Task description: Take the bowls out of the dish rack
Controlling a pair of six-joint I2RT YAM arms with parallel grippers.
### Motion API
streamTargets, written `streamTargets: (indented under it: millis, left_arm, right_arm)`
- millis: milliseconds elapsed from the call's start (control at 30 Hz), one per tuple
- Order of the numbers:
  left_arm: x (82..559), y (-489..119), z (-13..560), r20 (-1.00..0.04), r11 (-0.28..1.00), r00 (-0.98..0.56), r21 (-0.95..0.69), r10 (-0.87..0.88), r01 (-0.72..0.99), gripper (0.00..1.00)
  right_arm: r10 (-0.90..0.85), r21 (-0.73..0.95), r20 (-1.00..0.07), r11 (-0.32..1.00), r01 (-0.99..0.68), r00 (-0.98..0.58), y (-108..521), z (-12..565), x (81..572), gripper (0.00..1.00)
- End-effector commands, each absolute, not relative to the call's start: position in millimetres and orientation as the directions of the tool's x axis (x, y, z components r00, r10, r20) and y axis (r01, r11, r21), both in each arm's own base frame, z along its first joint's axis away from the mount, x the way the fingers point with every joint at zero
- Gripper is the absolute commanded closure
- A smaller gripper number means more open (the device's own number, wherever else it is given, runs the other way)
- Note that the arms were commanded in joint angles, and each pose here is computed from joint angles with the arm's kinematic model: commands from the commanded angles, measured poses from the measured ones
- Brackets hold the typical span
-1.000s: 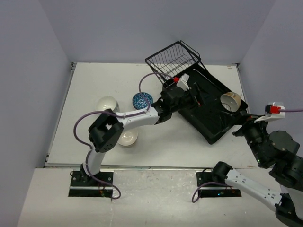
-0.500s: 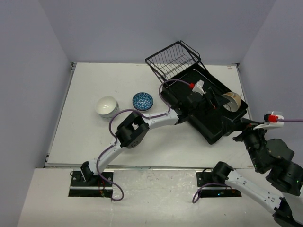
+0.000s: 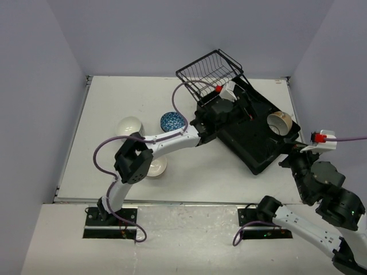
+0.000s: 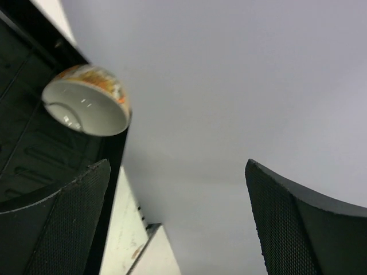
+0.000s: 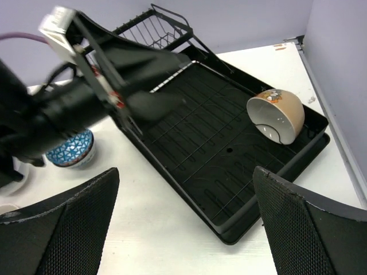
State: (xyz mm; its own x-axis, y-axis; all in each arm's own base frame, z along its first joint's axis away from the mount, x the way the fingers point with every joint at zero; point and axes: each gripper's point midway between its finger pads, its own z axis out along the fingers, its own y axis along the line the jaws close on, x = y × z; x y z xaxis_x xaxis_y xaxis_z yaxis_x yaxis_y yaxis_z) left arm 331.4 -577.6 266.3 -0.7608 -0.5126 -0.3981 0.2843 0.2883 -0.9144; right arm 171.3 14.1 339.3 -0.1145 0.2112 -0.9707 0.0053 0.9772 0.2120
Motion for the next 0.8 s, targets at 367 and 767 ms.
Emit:
streamTargets:
  millis: [367, 767]
  left_arm:
    - [335, -355, 358, -0.691, 0.630, -0.409, -0.718, -0.596, 0.294, 0.00]
    - [257, -136, 344, -0.880, 0.924, -0.291, -0.380, -0.377, -0.047, 0.00]
  right_arm:
    - [-0.299, -0.388, -0.875, 0.903, 0.183, -0.380, 16, 292, 232, 0.01]
    - [-0.510, -0.732, -0.603, 0.659, 0.172, -0.614, -26, 232, 326, 0.01]
